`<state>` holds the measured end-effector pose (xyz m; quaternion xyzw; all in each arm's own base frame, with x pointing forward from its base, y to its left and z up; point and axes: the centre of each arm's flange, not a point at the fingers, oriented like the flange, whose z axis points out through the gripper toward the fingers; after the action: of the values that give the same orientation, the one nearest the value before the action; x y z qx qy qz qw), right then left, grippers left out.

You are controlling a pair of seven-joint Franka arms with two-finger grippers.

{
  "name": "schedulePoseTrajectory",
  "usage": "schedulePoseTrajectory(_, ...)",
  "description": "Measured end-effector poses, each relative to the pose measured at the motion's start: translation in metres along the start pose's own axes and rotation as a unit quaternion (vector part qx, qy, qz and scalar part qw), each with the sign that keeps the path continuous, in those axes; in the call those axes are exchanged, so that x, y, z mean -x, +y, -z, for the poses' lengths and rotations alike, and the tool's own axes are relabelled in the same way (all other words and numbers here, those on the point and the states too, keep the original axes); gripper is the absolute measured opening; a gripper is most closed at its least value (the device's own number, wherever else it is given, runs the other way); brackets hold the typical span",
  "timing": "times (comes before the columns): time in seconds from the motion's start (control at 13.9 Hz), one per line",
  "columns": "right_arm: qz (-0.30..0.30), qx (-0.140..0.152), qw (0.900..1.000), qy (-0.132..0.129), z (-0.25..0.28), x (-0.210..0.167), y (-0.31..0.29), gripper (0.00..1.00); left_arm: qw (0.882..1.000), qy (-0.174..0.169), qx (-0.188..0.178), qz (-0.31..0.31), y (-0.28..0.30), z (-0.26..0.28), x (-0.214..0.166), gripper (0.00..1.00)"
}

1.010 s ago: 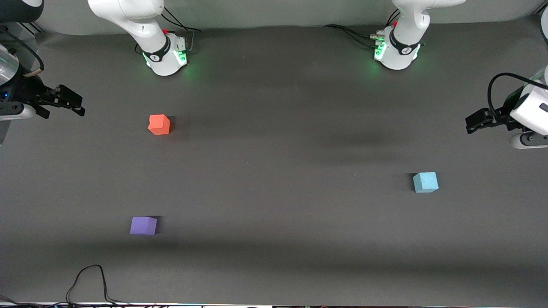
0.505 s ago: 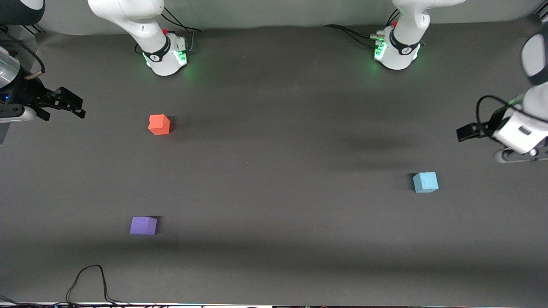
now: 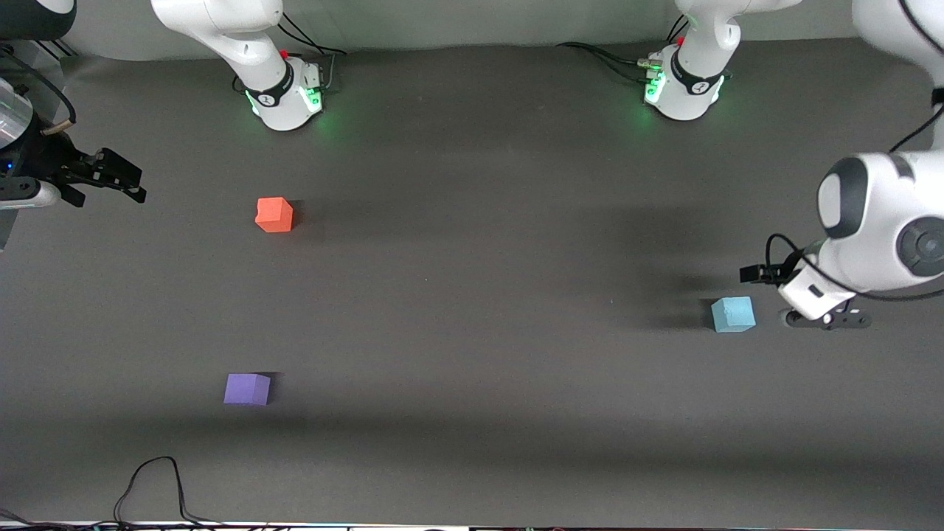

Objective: Place blue block between orange and purple blocks
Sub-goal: 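Lower the left gripper onto the light blue block and grasp it, then lift the blue block off the table with the left gripper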

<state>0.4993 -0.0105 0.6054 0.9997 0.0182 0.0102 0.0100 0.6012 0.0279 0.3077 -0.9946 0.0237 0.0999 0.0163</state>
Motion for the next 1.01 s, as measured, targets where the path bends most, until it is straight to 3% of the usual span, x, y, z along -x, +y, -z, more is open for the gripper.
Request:
schedulePoseTrajectory(0.36,0.001,-0.001,1.0,-0.013,0.011,0.015,-0.002,1.0,0.999,-0.004,0.041,0.013,0.003,-0.062,-0.031,1.0)
schedulePoseTrajectory(0.79,0.0,-0.001,1.0,-0.02,0.012,0.018,-0.001,1.0,0.999,-0.001,0.046,0.014,0.008,-0.11,-0.045,0.96)
schedulePoseTrajectory(1.01,0.0,-0.001,1.0,-0.021,0.012,0.019,-0.001,1.0,0.999,0.003,0.047,0.015,0.007,-0.107,-0.047,0.63)
